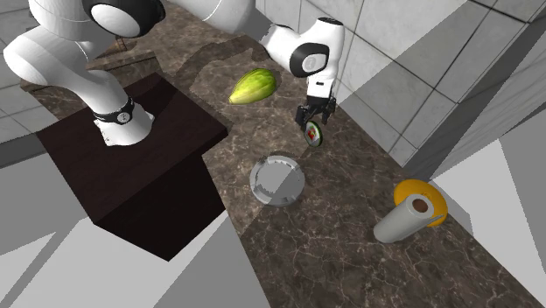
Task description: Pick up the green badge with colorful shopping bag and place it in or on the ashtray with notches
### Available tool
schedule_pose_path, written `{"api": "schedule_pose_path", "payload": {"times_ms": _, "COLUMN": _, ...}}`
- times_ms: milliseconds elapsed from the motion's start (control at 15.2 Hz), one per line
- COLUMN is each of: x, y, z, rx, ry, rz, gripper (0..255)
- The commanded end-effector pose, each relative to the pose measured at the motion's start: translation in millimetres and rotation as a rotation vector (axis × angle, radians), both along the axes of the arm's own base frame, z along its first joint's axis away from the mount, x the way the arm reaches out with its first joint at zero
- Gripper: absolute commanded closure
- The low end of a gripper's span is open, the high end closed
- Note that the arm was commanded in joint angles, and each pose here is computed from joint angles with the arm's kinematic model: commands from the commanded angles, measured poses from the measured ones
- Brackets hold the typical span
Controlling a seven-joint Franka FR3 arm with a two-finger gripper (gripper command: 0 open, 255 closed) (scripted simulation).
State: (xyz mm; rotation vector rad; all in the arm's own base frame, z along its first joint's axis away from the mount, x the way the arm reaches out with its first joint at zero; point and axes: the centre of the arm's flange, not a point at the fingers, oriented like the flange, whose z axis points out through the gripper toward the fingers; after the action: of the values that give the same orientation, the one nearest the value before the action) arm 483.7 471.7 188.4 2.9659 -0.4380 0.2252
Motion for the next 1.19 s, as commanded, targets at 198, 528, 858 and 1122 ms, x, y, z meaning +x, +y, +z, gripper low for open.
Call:
{"api": "schedule_pose_path", "payload": {"times_ms": 198, "x": 0.9, "y": -0.5, "z": -1.0, "rx": 0.000, "ry": 0.000, "rz": 0.000, "gripper": 0}}
{"api": "schedule_pose_path", "payload": {"times_ms": 528, "x": 0.9, "y": -0.5, "z": -1.0, "rx": 0.000, "ry": 0.000, "rz": 0.000, "gripper": 255}}
{"api": "schedule_pose_path", "payload": {"times_ms": 858, "x": 0.8, "y": -0.6, "z": -1.0, "rx": 0.000, "ry": 0.000, "rz": 0.000, "gripper": 255}}
{"api": "schedule_pose_path", "payload": {"times_ms": 1122, "x": 0.9, "y": -0.5, "z": 14.8, "rx": 0.000, "ry": 0.000, "rz": 0.000, "gripper": 255}}
